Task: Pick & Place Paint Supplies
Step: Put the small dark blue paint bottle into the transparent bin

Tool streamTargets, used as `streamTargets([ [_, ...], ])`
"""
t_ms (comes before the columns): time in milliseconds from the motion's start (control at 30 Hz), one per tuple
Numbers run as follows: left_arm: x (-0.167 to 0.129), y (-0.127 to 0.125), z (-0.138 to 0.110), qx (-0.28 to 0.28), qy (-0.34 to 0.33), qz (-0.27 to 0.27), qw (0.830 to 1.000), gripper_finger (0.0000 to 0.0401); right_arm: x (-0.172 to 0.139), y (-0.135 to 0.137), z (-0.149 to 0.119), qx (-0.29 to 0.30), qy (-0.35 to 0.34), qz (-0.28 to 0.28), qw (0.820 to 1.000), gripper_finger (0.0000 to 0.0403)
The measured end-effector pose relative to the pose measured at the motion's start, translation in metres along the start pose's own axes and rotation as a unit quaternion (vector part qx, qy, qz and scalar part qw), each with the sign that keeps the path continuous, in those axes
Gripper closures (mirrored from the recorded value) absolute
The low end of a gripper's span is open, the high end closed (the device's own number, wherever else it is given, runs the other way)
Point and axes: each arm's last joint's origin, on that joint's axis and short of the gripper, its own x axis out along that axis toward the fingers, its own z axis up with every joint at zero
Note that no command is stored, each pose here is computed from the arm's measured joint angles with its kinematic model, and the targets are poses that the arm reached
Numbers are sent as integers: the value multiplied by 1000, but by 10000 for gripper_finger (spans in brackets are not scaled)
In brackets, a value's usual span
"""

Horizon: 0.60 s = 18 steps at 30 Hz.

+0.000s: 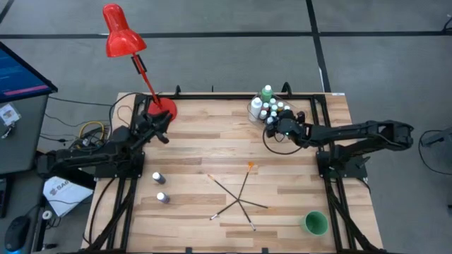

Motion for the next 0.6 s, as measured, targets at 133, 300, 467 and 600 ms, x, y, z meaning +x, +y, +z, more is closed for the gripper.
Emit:
streamTargets([
  [133, 4, -9, 7, -15, 13, -55, 998, 251, -10, -2, 10, -9, -16, 18, 1000, 248],
  [300, 12, -31, 25, -35, 41, -183, 982, 234, -34, -4, 30, -10, -46, 51, 998, 236],
  [467, 20, -61, 43, -42, 114, -272, 955, 233, -55, -7, 40, 10, -77, 88, 993, 232],
  [600, 25, -87, 55, -7, 226, -293, 929, 233, -64, -9, 40, 6, -79, 103, 992, 234],
])
